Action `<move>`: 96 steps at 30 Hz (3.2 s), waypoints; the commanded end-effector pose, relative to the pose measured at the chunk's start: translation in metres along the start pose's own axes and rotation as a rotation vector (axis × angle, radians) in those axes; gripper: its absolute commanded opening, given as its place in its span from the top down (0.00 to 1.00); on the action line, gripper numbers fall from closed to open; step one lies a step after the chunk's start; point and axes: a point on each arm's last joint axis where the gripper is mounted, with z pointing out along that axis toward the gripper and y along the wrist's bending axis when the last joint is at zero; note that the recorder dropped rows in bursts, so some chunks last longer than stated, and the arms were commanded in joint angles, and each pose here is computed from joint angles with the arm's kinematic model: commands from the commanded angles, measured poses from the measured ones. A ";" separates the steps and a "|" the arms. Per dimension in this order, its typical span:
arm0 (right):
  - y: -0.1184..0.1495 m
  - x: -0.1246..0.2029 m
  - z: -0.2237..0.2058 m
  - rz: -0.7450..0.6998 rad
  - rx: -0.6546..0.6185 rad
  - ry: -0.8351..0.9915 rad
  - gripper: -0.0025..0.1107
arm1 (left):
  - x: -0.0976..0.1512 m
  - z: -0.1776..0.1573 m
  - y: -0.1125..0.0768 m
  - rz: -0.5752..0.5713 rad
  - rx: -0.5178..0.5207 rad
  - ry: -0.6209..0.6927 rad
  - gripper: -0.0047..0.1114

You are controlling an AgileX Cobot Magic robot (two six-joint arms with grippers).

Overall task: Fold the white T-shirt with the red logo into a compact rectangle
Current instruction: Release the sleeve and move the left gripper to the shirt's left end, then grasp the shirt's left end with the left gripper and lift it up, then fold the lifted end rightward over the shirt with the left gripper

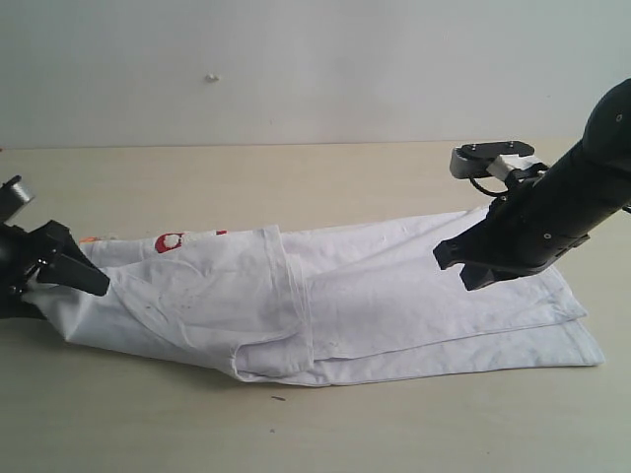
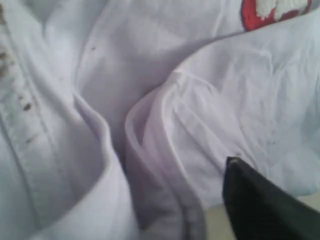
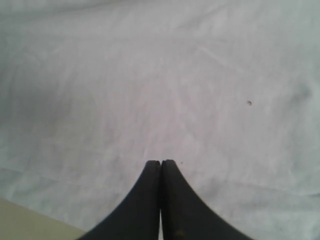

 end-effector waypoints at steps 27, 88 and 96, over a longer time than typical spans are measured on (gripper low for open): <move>0.000 -0.002 -0.002 0.011 -0.010 -0.011 0.98 | -0.001 -0.102 0.003 -0.126 0.100 -0.306 0.96; -0.034 0.006 -0.020 0.218 0.406 0.018 0.98 | 0.007 0.142 -0.304 0.310 0.527 -0.019 0.39; -0.021 0.003 -0.016 0.204 0.247 0.007 0.98 | -0.001 0.136 -0.264 0.468 0.298 0.082 0.59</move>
